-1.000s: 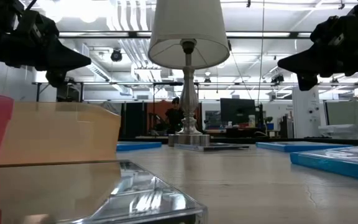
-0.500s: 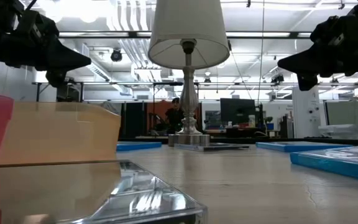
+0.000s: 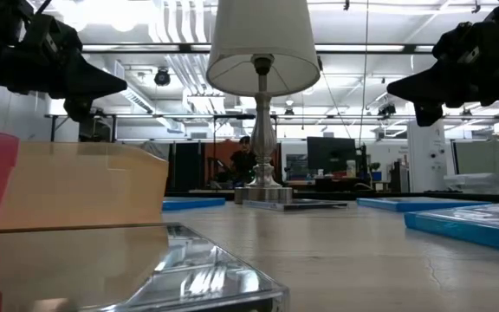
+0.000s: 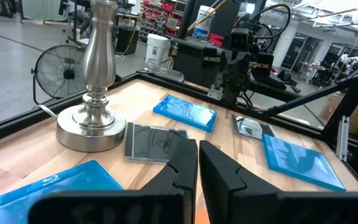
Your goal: Pick & place jewel cases by type
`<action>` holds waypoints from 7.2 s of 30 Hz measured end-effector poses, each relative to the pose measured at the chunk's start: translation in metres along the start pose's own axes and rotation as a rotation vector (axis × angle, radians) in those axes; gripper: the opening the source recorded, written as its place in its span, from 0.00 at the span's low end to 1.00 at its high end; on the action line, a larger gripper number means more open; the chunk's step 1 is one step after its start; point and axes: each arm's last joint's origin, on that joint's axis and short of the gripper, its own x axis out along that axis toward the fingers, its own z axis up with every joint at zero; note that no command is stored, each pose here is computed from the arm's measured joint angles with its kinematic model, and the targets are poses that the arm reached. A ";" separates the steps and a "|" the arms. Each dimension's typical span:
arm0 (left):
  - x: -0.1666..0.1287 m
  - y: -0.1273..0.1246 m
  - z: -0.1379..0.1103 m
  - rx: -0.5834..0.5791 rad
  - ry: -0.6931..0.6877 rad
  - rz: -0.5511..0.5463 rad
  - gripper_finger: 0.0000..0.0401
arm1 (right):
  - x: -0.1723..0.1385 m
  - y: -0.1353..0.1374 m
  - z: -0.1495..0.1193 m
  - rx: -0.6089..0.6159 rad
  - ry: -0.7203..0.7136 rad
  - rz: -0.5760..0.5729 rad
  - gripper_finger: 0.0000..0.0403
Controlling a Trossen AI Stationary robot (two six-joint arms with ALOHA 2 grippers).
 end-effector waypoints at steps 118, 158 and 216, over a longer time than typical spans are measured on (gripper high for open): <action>0.059 0.041 0.071 -0.036 0.810 0.312 0.00 | 0.239 0.079 0.066 -0.013 0.733 -0.015 0.02; 0.084 0.060 0.042 -0.015 1.008 0.401 0.00 | 0.267 0.061 0.037 -0.005 0.811 -0.142 0.02; 0.106 0.087 0.019 0.101 1.145 0.498 0.00 | 0.314 0.019 0.011 0.067 0.891 -0.197 0.02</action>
